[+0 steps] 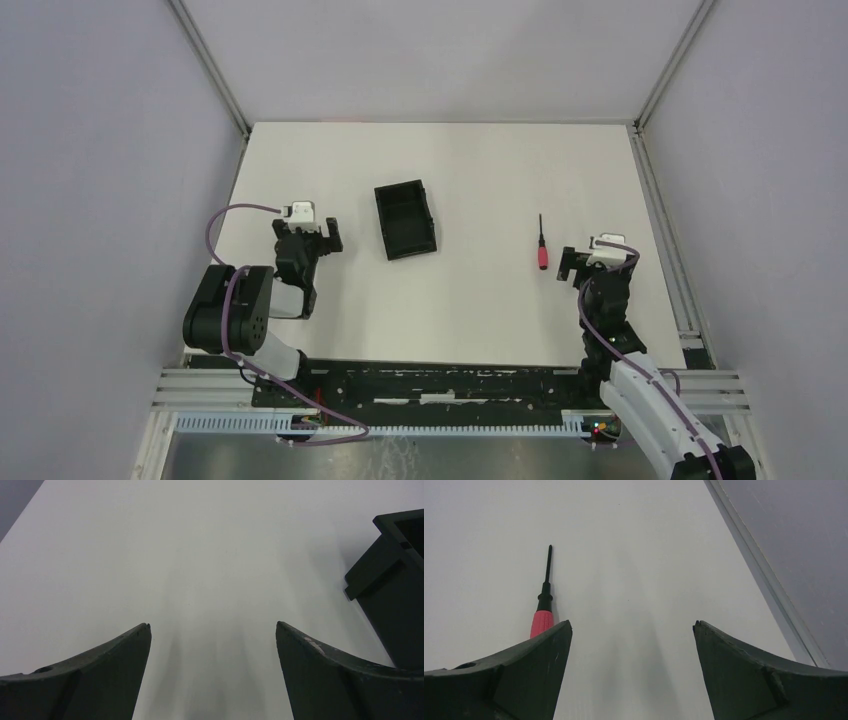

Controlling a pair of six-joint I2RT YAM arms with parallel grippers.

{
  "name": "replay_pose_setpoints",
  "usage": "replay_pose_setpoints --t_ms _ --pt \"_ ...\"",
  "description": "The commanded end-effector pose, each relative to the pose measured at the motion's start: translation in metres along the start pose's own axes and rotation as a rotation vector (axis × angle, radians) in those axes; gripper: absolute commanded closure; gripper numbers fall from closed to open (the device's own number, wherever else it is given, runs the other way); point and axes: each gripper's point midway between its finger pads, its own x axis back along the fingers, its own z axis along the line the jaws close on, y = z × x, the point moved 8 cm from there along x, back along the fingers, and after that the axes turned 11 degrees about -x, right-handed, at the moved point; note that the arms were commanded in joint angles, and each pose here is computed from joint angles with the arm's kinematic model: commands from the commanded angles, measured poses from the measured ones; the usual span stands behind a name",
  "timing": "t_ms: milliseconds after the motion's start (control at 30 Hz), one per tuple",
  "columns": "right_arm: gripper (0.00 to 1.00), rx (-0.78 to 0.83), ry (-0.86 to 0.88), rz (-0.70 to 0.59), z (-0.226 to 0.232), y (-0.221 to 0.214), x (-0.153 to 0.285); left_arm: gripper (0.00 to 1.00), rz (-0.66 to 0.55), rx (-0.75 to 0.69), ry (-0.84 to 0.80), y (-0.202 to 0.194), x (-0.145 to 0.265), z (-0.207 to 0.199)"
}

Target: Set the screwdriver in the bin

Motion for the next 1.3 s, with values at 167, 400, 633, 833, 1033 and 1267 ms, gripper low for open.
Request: replay_pose_setpoints --t_ms 167,400,633,833,1033,1267 --pt "0.02 -0.066 0.054 -0.116 0.023 0.109 0.000 0.00 -0.048 0.023 0.010 0.010 -0.001 0.002" --pt "0.02 0.059 0.140 0.242 0.072 0.214 -0.026 0.00 -0.047 0.024 0.008 0.010 -0.001 0.002" --pt "0.05 0.251 0.169 0.657 0.108 0.197 -0.087 0.00 -0.047 0.024 0.009 0.010 -0.001 0.002" --pt "0.14 0.292 0.126 0.911 0.106 0.094 -0.129 0.00 -0.048 0.024 0.008 0.010 -0.001 0.002" --pt "0.20 0.267 0.086 1.023 0.093 0.016 -0.131 0.00 -0.047 0.024 0.009 0.010 -0.001 0.002" --pt "0.65 0.227 0.105 1.145 0.081 -0.041 -0.121 0.00 -0.047 0.023 0.009 0.010 -0.001 0.002"
